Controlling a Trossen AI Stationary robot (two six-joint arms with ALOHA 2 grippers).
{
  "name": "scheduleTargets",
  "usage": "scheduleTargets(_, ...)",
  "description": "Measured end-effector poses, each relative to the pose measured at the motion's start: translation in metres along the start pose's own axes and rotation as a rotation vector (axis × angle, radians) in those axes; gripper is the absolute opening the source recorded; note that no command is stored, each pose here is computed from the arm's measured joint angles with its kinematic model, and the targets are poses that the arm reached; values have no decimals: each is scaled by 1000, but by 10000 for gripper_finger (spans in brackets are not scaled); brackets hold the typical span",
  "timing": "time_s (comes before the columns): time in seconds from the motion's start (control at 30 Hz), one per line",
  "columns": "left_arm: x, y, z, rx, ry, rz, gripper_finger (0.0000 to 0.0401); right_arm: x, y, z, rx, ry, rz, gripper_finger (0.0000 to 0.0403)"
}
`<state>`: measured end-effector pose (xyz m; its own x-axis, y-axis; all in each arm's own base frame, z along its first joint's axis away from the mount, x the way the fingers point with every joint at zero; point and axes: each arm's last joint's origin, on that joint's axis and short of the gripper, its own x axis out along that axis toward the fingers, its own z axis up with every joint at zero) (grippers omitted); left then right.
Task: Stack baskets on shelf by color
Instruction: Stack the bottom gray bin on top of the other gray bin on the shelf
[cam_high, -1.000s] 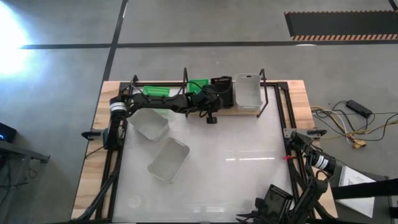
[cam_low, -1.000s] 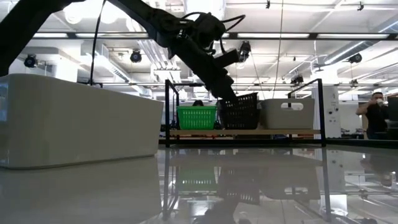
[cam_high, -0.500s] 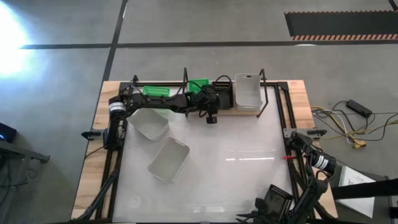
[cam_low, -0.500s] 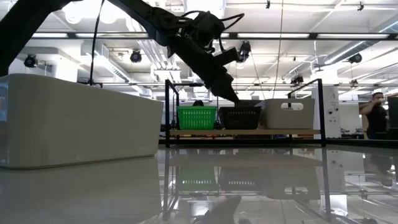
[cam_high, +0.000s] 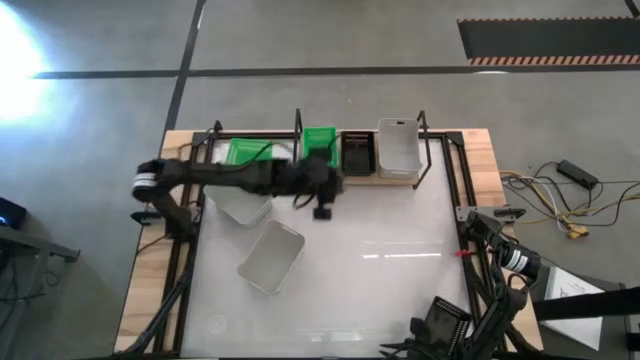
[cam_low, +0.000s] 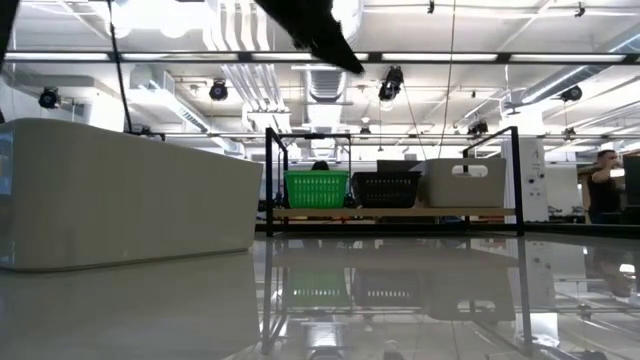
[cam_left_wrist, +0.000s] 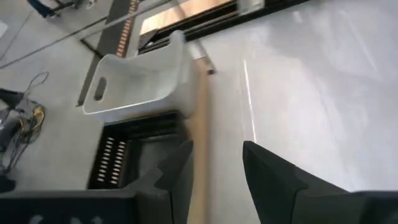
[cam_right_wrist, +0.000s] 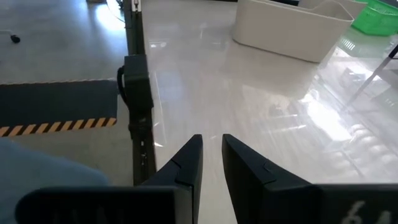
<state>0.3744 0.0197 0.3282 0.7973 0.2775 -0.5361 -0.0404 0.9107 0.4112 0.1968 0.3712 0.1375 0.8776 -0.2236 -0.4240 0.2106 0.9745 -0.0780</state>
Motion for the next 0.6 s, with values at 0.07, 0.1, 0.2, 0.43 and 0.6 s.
scheduleTargets(0.07,-26,-24,5,53,9,-44,123,4,-1,2,3,1,-9,54)
scheduleTargets(0.1,-40,-38,8,88,7,-68,123,5,-1,2,0,1,-12,54)
scheduleTargets(0.2,-80,-82,11,179,2,-128,123,10,-3,4,-19,2,-22,54)
scheduleTargets(0.43,-150,-175,-3,140,-59,-269,123,12,-3,7,-79,19,-21,54)
scheduleTargets(0.6,-178,-218,-27,55,12,-364,123,-3,6,11,-138,42,46,54)
